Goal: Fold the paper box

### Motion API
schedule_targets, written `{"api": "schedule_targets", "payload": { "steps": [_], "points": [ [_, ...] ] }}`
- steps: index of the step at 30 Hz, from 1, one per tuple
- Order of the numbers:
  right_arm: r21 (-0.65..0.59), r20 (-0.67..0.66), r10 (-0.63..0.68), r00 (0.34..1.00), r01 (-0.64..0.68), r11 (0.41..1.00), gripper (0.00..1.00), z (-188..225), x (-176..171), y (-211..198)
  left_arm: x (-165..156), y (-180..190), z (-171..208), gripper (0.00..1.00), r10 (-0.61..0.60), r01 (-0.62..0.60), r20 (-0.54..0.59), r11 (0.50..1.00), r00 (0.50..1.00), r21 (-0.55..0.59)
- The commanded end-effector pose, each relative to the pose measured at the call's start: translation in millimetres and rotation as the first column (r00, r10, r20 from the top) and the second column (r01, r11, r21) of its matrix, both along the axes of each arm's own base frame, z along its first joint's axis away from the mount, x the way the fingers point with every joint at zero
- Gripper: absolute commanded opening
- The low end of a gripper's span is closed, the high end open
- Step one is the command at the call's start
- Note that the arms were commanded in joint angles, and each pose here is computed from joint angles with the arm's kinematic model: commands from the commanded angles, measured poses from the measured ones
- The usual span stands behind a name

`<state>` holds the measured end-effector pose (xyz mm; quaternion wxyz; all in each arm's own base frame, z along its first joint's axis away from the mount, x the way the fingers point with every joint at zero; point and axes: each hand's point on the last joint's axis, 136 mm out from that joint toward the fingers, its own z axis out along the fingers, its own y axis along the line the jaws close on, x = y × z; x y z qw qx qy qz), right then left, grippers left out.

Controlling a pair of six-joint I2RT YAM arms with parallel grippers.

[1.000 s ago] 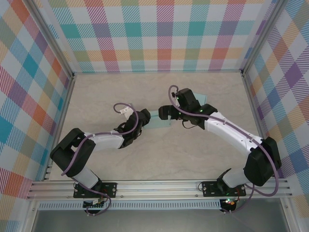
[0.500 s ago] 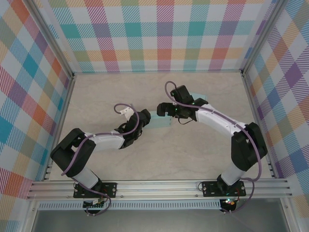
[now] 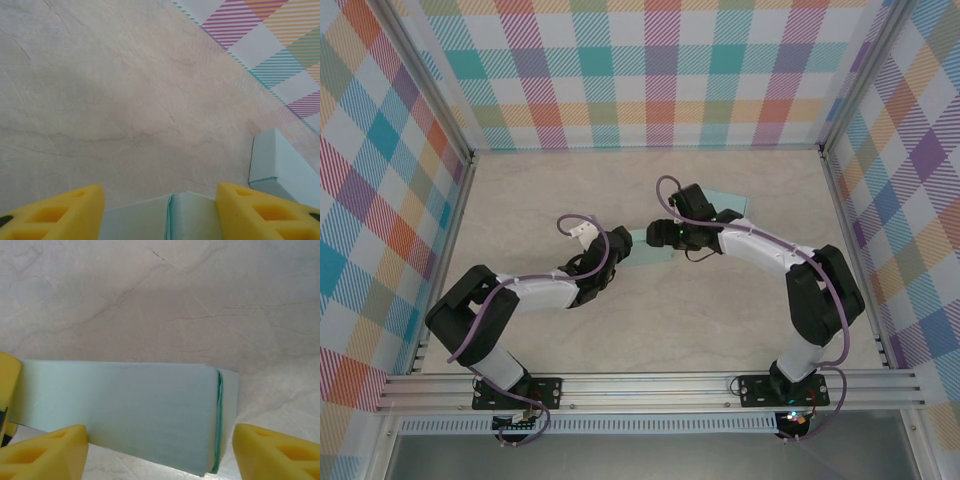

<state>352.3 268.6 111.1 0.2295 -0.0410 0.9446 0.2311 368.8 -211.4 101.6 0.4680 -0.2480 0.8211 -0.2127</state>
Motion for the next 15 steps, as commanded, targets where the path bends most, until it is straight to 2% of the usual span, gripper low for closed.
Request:
{"api": "schedule_targets", "payload": {
  "steps": [1,5,8,10,12,15],
  "points": [
    [-0.069,-0.063,-0.046,0.997,0.041,0.997,0.71,-34.0,-7.3,-23.2,-53.5,40.3,-96.2,0.56,0.015,0.079,-0.323,0.958,0.946,0.274],
    [-0.059,-0.067,-0.043,0.997,0.039,0.997,0.65,-42.0,-11.2,-25.0,-53.5,40.7,-94.4,0.49,0.015,0.076,-0.318,0.959,0.948,0.271],
    [-0.055,-0.066,-0.042,0.997,0.038,0.998,0.53,-46.6,-14.0,-26.8,-53.8,41.6,-92.4,0.43,0.014,0.075,-0.312,0.959,0.950,0.272],
    [-0.048,-0.062,-0.043,0.997,0.041,0.998,0.52,-47.8,-15.3,-27.8,-54.5,43.2,-91.3,0.37,0.015,0.074,-0.309,0.959,0.951,0.274],
    [-0.036,-0.054,-0.040,0.998,0.038,0.999,0.47,-47.7,-16.9,-27.8,-54.9,44.0,-89.4,0.32,0.013,0.075,-0.304,0.958,0.953,0.277],
    [-0.013,-0.045,-0.029,0.999,0.028,1.000,0.42,-45.7,-18.3,-25.7,-54.7,40.2,-82.3,0.29,-0.017,0.095,-0.287,0.961,0.958,0.260]
  ]
}}
